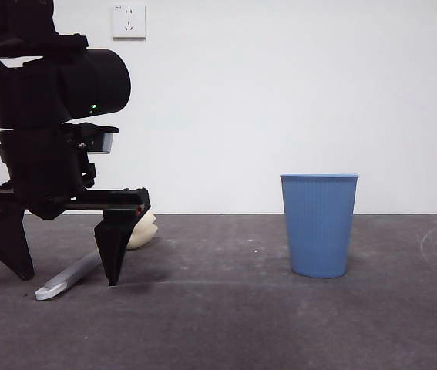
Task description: Pick up the cup brush,pick up the cup,insert the brush into the cup,clean the cup,put the cup brush back,put the cup back to the fixed position on the table
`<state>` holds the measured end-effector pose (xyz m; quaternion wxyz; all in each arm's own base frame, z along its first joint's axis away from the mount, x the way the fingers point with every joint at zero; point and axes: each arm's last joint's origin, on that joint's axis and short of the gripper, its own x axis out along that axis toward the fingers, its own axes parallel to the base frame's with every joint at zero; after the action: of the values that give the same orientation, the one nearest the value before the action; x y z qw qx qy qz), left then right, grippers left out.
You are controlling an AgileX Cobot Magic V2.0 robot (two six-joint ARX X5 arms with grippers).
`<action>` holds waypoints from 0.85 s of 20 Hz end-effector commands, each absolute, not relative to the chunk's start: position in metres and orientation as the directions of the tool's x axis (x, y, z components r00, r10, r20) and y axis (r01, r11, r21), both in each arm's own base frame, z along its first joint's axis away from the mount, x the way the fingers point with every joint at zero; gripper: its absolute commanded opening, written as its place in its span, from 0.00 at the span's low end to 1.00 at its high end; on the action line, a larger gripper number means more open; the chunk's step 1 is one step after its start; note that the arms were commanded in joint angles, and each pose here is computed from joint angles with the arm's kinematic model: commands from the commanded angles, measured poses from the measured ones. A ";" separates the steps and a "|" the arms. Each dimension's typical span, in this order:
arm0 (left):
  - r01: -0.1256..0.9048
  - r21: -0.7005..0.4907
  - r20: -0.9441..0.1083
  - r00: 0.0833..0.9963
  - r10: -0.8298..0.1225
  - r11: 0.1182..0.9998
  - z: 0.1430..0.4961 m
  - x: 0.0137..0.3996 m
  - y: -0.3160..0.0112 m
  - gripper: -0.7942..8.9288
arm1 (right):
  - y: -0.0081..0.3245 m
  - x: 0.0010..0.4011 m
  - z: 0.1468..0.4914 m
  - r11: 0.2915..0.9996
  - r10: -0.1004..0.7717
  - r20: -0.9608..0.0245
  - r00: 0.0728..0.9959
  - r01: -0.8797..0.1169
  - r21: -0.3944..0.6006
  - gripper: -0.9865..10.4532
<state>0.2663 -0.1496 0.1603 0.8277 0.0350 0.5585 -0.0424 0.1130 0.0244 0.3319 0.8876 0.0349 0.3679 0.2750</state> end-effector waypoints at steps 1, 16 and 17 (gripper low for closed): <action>0.119 -0.006 -0.949 0.312 -0.043 0.993 0.153 0.262 -0.150 0.40 | 0.025 0.113 0.333 0.846 0.516 -0.629 0.582 -0.461 0.267 0.61; 0.138 -0.044 -0.963 0.257 -0.079 0.989 0.155 0.258 -0.149 0.14 | 0.025 0.114 0.333 0.846 0.516 -0.624 0.586 -0.463 0.265 0.61; 0.141 -0.056 -0.962 0.258 -0.092 0.988 0.157 0.257 -0.149 0.14 | 0.025 0.114 0.333 0.846 0.516 -0.625 0.586 -0.463 0.265 0.61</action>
<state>0.2626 -0.1499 0.1631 0.8085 0.0167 0.5845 -0.0672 0.1135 0.0245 0.3324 0.8890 0.0342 0.3644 0.2752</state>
